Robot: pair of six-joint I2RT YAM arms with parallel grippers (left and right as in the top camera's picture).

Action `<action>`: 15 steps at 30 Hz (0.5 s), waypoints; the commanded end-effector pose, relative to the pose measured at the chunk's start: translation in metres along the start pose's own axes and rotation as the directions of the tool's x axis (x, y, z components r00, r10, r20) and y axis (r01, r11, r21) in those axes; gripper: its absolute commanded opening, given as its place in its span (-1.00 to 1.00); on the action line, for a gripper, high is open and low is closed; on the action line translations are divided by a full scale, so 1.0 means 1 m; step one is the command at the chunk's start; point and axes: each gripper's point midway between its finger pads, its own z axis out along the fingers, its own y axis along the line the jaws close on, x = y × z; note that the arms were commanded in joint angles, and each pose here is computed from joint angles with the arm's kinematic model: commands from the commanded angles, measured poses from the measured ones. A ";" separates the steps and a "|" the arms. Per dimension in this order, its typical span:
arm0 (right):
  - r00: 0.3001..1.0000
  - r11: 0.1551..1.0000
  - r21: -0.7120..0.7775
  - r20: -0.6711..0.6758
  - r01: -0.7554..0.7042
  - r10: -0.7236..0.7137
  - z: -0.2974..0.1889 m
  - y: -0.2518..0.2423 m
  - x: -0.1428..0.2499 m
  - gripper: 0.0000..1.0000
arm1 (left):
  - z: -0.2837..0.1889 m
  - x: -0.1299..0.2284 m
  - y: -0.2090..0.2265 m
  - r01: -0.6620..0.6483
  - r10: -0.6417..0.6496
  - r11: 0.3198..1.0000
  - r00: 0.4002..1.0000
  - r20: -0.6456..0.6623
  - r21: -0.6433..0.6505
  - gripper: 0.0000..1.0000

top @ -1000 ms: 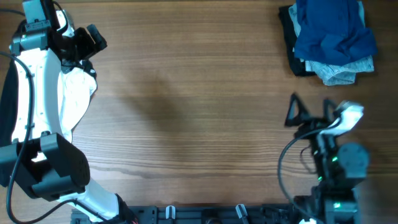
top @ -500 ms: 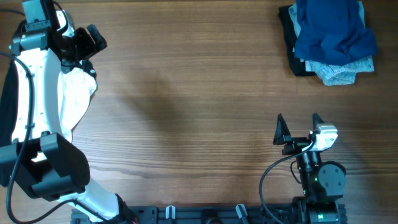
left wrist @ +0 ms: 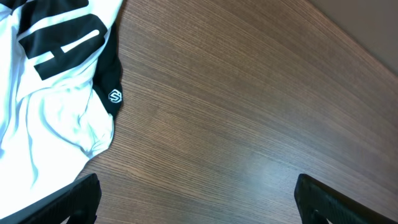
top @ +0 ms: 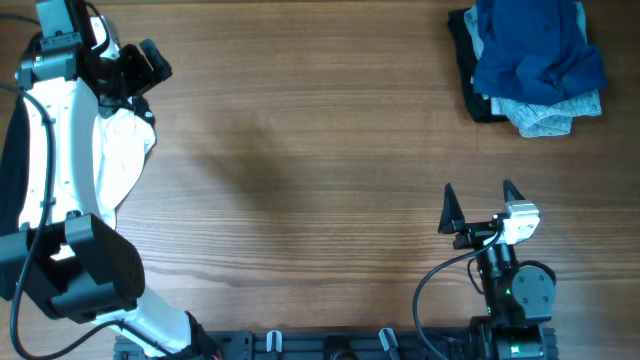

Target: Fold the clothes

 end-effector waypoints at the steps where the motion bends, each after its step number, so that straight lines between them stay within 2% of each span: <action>1: 1.000 1.000 -0.010 0.010 0.017 -0.017 0.000 0.002 -0.001 1.00 | 0.002 0.001 -0.002 -0.015 0.015 1.000 1.000 -0.007 0.002 1.00; 15: 1.000 1.000 -0.010 0.010 0.017 -0.017 0.000 0.002 -0.001 1.00 | -0.002 0.000 0.001 -0.008 0.008 1.000 1.000 -0.001 -0.001 1.00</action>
